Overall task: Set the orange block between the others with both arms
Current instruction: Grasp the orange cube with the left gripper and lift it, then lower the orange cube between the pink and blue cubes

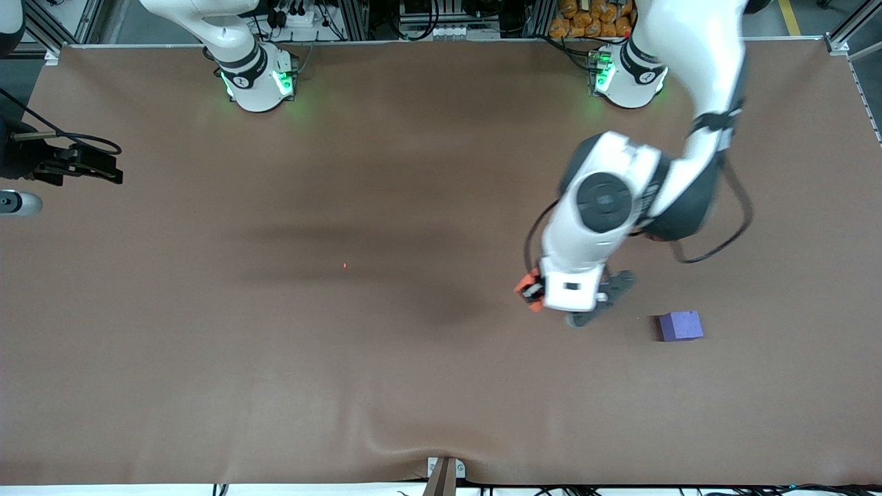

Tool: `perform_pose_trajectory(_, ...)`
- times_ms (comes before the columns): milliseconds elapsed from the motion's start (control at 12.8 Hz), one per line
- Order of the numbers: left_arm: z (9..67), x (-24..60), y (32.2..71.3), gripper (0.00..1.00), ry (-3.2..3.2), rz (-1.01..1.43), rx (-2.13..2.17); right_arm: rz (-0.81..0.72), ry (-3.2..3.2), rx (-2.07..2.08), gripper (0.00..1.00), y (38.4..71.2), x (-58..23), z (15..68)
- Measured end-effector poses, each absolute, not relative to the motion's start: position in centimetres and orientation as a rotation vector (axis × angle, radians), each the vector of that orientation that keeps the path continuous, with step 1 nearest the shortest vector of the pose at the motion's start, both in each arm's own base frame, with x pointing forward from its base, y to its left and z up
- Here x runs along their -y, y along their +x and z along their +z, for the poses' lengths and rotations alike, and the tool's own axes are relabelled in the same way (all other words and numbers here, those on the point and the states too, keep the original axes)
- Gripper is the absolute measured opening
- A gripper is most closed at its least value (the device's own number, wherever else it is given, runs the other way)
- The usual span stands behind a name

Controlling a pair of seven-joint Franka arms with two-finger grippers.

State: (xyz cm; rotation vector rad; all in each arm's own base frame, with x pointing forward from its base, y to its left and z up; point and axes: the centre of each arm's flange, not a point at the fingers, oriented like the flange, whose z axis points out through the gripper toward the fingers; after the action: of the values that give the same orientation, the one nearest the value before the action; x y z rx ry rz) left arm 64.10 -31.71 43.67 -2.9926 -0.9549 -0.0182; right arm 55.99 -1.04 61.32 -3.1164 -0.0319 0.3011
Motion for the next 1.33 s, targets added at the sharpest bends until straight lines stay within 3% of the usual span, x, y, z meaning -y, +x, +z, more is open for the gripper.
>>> perform_pose_trajectory(548, 48.9, 15.6, 65.0, 0.54, -3.029, 0.219, 0.600, 0.301, -3.116, 0.037, 1.00, 56.0, 0.9, 61.3)
perform_pose_trajectory(1017, 46.3, 5.1, 64.8, 0.54, -3.058, 0.361, 0.416, 0.301, -3.116, 0.044, 1.00, 56.0, 0.6, 61.3)
perform_pose_trajectory(1330, 42.3, 3.0, 64.6, 0.54, -3.051, 0.361, 0.409, 0.300, -3.116, 0.044, 1.00, 56.0, 0.6, 61.3)
